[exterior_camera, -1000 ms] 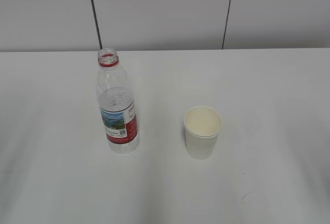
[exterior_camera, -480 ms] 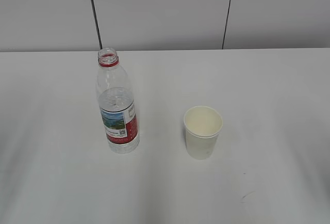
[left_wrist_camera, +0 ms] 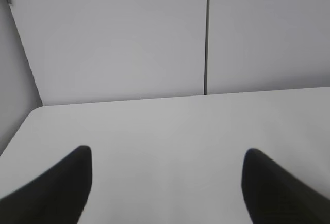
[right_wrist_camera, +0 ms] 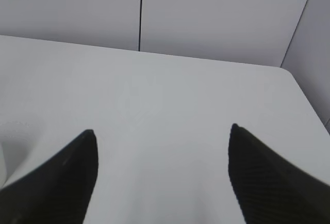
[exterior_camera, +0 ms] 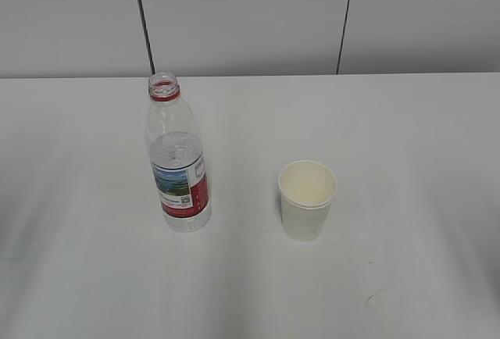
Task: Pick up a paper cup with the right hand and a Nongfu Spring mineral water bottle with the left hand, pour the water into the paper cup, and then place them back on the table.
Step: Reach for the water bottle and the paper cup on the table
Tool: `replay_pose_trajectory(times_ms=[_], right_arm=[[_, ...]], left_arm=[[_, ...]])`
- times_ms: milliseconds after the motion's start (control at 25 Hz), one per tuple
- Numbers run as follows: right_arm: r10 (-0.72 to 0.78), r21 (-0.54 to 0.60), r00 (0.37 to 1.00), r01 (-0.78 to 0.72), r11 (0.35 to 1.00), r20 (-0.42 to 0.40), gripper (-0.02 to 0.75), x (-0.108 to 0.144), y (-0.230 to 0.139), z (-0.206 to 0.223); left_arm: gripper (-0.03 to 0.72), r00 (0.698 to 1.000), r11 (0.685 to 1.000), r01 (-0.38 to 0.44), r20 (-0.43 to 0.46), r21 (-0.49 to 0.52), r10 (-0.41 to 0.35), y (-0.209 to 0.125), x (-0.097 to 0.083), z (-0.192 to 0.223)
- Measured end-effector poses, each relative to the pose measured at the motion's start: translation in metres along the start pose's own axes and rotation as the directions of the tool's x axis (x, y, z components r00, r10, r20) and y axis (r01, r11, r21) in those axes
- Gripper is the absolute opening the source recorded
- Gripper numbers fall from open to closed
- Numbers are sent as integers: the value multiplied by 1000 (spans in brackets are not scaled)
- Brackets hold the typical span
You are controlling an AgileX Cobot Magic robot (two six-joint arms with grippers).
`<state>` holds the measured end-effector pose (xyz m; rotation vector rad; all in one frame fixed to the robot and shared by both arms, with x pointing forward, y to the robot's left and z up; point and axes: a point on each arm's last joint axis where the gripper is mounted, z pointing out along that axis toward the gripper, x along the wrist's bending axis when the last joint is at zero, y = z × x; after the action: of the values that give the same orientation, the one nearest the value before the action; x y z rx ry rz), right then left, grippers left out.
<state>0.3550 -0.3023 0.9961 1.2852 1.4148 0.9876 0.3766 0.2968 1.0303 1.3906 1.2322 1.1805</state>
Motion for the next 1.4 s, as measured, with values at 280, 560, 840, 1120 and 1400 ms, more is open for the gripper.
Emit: replay_pose_trajectory(times_ms=[280, 560, 840, 1120, 1400], right_arm=[[-20, -1, 1000, 20, 1000, -3, 582, 0, 0, 8], [-46, -2, 999, 46, 999, -10, 582, 1, -1, 16], [-12, -4, 1000, 11, 1000, -13, 582, 2, -3, 28], [-42, -6, 998, 41, 999, -44, 582, 5, -8, 44], [-147, -57, 967, 138, 989, -207, 582, 22, -13, 56]], left_arm=[[533, 1000, 1000, 0, 2, 21, 0, -4, 0, 7], [531, 1000, 999, 0, 3, 35, 0, -7, -1, 16], [531, 1000, 999, 0, 4, 48, 0, -11, -1, 22], [530, 1000, 998, 0, 6, 66, 0, -15, -1, 29], [530, 1000, 999, 0, 4, 45, 0, -15, -1, 35]])
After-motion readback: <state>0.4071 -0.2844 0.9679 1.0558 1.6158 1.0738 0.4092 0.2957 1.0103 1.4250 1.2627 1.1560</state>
